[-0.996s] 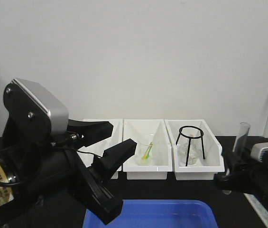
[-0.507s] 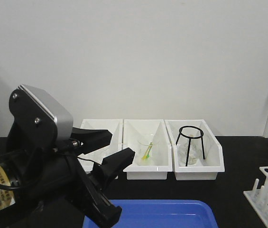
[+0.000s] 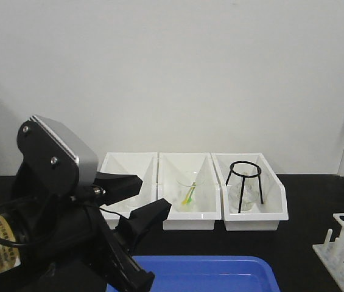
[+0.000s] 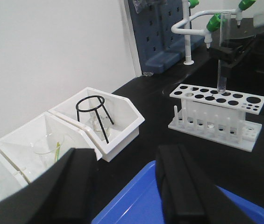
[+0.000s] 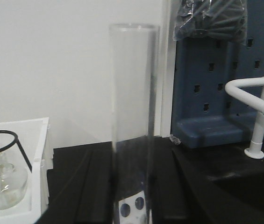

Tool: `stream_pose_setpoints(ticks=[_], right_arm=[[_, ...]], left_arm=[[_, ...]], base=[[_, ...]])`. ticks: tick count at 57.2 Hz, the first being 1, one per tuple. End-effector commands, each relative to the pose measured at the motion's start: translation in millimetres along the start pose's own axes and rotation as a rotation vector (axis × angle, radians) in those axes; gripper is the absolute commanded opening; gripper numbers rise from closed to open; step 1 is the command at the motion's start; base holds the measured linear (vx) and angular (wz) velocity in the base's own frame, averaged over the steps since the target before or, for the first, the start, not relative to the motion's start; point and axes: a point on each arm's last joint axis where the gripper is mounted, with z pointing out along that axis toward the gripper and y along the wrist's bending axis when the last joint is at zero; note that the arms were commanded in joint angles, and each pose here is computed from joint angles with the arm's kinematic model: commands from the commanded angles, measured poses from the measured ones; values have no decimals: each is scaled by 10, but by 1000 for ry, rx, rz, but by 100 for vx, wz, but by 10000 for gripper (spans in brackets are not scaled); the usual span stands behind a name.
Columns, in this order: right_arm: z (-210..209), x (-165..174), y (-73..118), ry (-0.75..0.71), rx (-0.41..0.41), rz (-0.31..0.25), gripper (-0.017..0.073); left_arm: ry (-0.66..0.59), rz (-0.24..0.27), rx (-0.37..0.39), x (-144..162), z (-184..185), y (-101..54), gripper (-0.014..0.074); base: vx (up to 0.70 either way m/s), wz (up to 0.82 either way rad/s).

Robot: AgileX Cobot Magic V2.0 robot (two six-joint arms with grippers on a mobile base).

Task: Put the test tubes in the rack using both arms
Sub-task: 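Carry the test tube with the right gripper above the white rack, then lower the test tube into a rack hole with the right gripper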

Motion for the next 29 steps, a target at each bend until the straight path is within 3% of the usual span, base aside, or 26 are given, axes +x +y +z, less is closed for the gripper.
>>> stream_pose_setpoints(ticks=[1,18,29], right_arm=[[41,-240,-34,-176,25,-19,-6],[340,-160,-85,-158,62,4,-6],[416,-55,-276,-118,119,52,-4]], left_arm=[[-121,-5,2,-217,-96,-1,419],[-120,-5,2,-211,-95,-2,419],[-121,-2,1,-212,-95,-2,419]], base=[[0,0],[0,0],[0,0]])
